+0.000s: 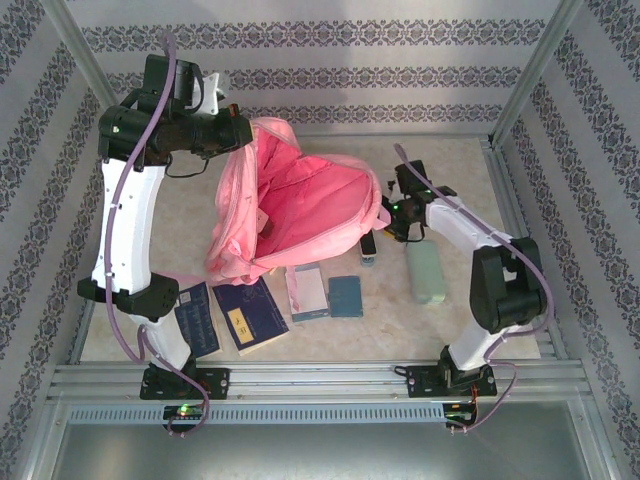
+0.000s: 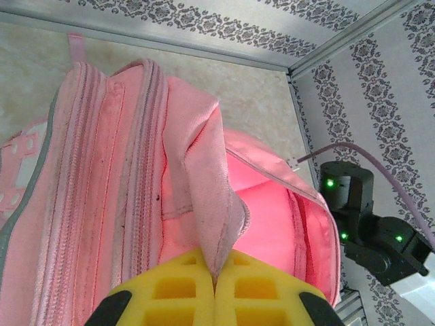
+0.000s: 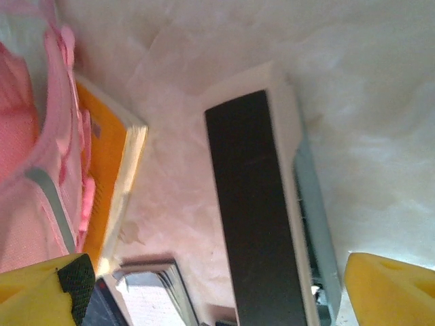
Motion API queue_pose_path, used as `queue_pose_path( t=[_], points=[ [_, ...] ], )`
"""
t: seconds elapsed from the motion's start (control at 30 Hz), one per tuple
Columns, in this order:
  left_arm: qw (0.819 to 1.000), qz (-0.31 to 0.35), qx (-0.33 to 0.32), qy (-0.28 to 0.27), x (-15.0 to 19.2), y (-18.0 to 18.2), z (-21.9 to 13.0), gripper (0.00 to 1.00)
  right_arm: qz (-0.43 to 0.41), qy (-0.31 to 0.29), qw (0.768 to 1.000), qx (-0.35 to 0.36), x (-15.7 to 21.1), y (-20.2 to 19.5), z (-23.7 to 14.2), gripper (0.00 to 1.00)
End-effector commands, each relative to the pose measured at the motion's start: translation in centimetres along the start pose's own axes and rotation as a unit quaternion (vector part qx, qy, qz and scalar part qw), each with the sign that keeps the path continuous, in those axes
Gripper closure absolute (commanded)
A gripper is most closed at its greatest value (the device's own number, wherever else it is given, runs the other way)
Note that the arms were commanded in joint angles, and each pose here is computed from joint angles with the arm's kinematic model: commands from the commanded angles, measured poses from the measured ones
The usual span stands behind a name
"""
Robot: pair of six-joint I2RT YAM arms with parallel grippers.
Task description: Pack the student bag
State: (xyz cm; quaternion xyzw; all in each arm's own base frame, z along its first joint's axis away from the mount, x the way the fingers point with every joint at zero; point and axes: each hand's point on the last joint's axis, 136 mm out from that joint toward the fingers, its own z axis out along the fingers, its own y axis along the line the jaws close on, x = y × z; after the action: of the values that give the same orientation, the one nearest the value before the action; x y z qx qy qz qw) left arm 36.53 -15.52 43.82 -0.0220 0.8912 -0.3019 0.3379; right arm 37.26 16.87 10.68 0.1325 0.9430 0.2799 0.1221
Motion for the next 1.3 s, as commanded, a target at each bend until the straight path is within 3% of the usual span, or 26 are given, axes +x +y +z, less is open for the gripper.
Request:
queue_pose_path(
  t=[0.0,0.33,0.53,0.63,0.9,1.1,1.27],
  points=[
    [0.996,0.03,0.039,-0.07,-2.8,-2.1,-2.7,1.0,-0.046,0.046,0.996,0.057,1.8,-1.1,1.1,0.06],
    [0.997,0.026,0.049,-0.062,-2.7,-2.3,-2.2,1.0,-0.111,0.071,0.974,0.185,2.6,-3.7,2.7,0.1],
    [0.996,0.024,0.054,-0.06,-2.8,-2.4,-2.0,1.0,-0.166,0.109,0.943,0.268,3.2,-4.3,4.0,0.25],
    [0.996,0.023,0.056,-0.059,-2.8,-2.5,-2.0,1.0,-0.168,0.092,0.94,0.282,2.6,-4.3,3.7,0.33],
    [0.997,0.021,0.061,-0.051,-2.6,-2.5,-1.6,1.0,-0.17,0.054,0.942,0.286,1.6,-3.8,1.8,0.66],
    [0.997,0.021,0.064,-0.045,-2.5,-2.5,-1.2,1.0,-0.107,0.006,0.961,0.254,0.5,-3.9,-1.6,0.68],
    [0.996,0.028,0.072,-0.036,-2.0,-3.2,-0.6,1.0,-0.04,-0.077,0.961,0.261,-1.5,-5.6,-7.5,0.67]
  ],
)
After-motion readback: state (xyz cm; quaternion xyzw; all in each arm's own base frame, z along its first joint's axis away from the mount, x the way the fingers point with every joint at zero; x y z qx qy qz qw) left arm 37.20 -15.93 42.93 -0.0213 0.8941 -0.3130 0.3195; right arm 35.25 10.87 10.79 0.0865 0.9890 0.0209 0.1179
